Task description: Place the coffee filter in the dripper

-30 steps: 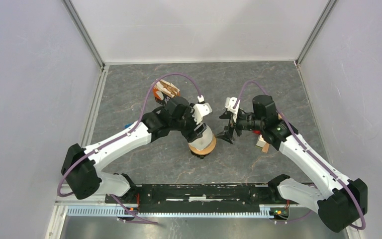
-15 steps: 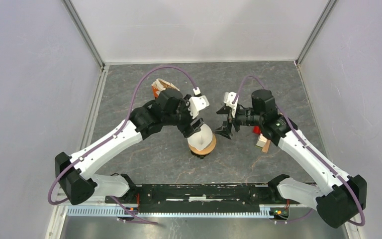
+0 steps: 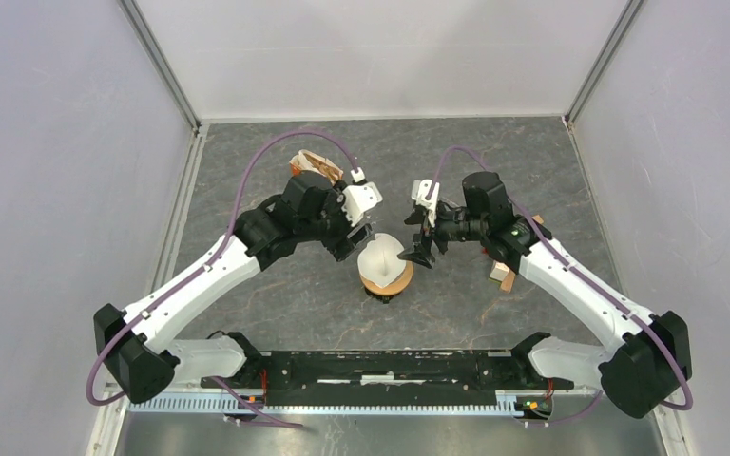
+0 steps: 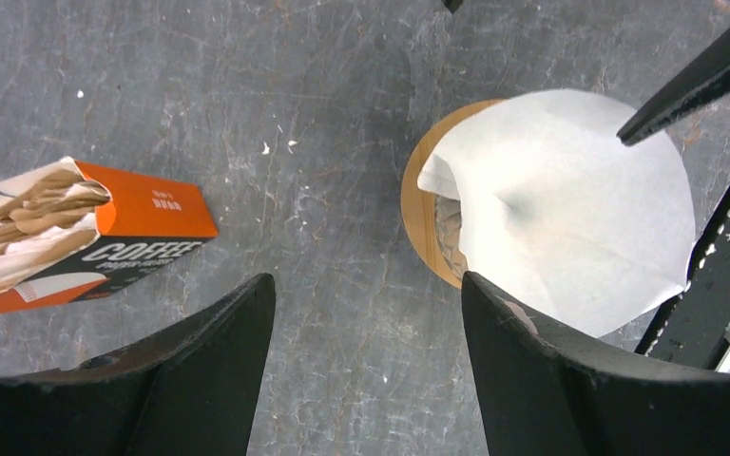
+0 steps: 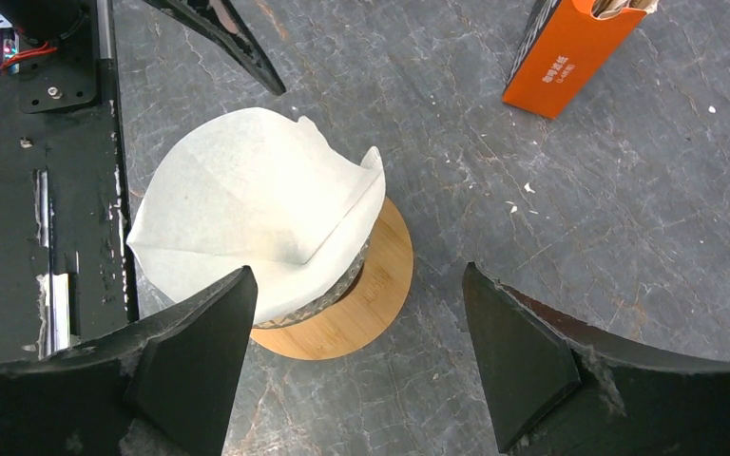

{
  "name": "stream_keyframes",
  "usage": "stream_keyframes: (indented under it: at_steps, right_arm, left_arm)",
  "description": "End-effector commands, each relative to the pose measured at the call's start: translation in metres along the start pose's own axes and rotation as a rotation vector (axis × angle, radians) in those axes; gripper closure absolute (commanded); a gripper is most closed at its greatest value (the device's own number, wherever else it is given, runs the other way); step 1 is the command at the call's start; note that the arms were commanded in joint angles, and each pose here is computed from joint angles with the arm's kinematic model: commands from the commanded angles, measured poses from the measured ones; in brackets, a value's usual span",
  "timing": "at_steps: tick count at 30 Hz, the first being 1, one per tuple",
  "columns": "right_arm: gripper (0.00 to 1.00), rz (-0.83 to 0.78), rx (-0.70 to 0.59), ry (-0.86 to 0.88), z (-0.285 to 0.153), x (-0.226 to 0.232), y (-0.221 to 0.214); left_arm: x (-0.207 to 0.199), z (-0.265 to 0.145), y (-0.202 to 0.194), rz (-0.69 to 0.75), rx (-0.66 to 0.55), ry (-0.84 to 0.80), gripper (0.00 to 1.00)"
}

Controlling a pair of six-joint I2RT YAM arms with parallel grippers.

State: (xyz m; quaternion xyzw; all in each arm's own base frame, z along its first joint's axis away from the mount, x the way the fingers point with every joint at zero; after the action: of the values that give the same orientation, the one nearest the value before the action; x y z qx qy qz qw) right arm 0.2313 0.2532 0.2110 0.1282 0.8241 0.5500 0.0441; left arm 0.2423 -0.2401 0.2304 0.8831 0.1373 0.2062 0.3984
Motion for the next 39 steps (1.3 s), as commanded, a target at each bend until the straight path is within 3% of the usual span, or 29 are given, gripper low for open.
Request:
stream_keyframes:
  at_steps: [1,24,33,39]
  right_arm:
    - [0.14,-0.045,-0.031,-0.031,0.001,-0.008,0.014]
    - [0.14,-0.054,0.017,-0.042,0.001,-0.010,0.000]
    - [0.12,-0.082,-0.037,-0.030,-0.008,-0.008,0.038]
    - [0.07,-0.066,-0.072,-0.115,-0.019,-0.023,0.064]
  left_arm:
    - [0.007,-0.004,-0.004,0.051,-0.020,0.036,0.22]
    - [0.012,-0.003,-0.002,0.040,-0.053,0.073,0.21]
    - [0.034,-0.021,0.006,0.022,-0.068,0.153,0.19]
    - [0.067,-0.036,0.013,-0.123,-0.120,0.268,0.13]
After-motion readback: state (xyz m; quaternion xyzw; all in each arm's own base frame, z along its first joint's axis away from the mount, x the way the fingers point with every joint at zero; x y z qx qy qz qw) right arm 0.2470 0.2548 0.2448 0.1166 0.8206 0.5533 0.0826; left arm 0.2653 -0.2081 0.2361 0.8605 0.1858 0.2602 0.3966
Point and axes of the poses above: each gripper's point midway between its finger pads, its own z axis out along the fingers, its own x axis along the line the jaws close on, y = z × x, the point moved 1 cm from there along -z, back along the fingers, and after that the axes turned 6 degrees about z, right-handed, at the moved point
